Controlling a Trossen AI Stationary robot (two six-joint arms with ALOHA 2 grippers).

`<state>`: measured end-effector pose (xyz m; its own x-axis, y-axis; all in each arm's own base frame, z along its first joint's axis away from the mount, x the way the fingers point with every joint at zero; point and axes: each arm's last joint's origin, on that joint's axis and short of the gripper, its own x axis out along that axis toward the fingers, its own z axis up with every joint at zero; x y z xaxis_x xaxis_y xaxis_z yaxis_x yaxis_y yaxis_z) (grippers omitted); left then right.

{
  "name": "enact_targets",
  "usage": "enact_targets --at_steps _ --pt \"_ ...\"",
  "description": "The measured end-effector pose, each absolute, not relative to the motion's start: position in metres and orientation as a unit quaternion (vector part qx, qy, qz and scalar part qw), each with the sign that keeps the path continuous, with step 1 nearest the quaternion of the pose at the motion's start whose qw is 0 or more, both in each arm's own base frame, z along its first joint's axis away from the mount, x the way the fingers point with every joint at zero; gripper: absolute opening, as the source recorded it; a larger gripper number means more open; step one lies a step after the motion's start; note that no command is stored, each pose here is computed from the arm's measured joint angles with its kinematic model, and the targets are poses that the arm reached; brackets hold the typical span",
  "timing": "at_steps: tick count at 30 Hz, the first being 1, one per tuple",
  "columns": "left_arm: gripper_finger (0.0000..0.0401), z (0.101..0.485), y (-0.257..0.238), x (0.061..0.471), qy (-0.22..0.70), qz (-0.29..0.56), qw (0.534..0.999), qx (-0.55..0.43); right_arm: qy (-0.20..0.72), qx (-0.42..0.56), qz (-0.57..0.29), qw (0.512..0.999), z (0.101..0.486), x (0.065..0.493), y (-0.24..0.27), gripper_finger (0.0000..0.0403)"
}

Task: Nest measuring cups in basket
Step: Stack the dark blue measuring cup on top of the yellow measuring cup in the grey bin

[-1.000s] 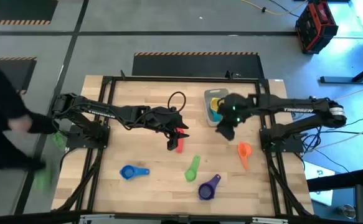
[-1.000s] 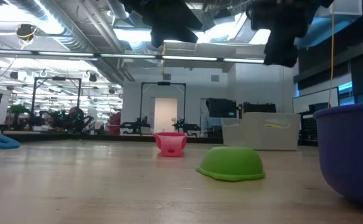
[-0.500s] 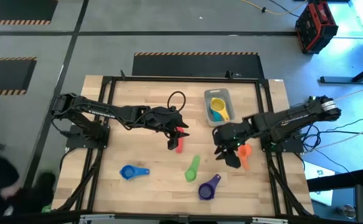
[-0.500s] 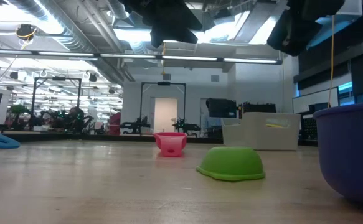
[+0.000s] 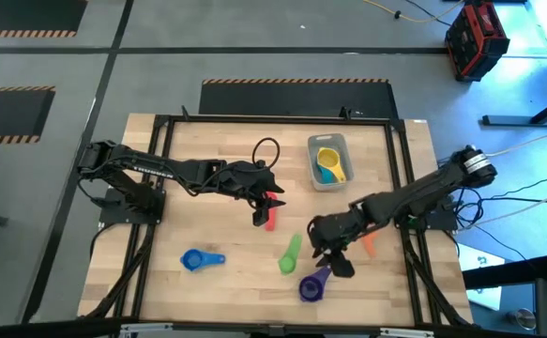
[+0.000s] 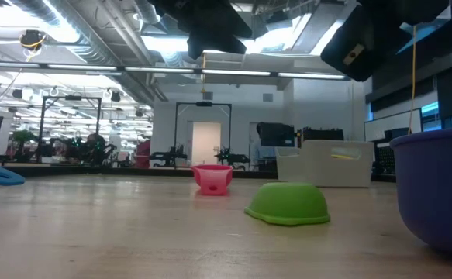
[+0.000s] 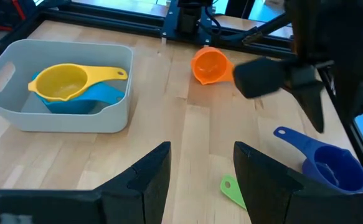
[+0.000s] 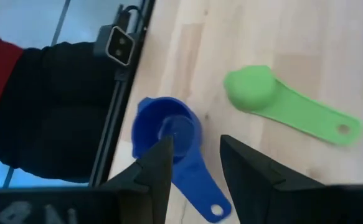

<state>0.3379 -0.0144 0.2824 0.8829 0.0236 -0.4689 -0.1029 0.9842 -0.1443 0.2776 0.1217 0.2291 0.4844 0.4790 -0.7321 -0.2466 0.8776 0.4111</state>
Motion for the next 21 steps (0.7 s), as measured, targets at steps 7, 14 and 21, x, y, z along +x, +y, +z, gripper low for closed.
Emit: enact_targets --at_steps 7,14,21 --pt "0.0167 0.282 -0.014 0.338 0.24 0.033 0.967 -0.083 0.445 0.089 0.247 0.856 0.214 0.287 0.138 0.0139" --pt "0.0167 0.282 -0.014 0.338 0.24 0.033 0.967 -0.083 0.464 0.091 0.254 0.844 0.198 0.293 0.141 0.0139" --pt "0.0167 0.282 -0.014 0.338 0.24 0.033 0.967 -0.083 0.467 0.085 0.256 0.842 0.196 0.293 0.142 0.0139"
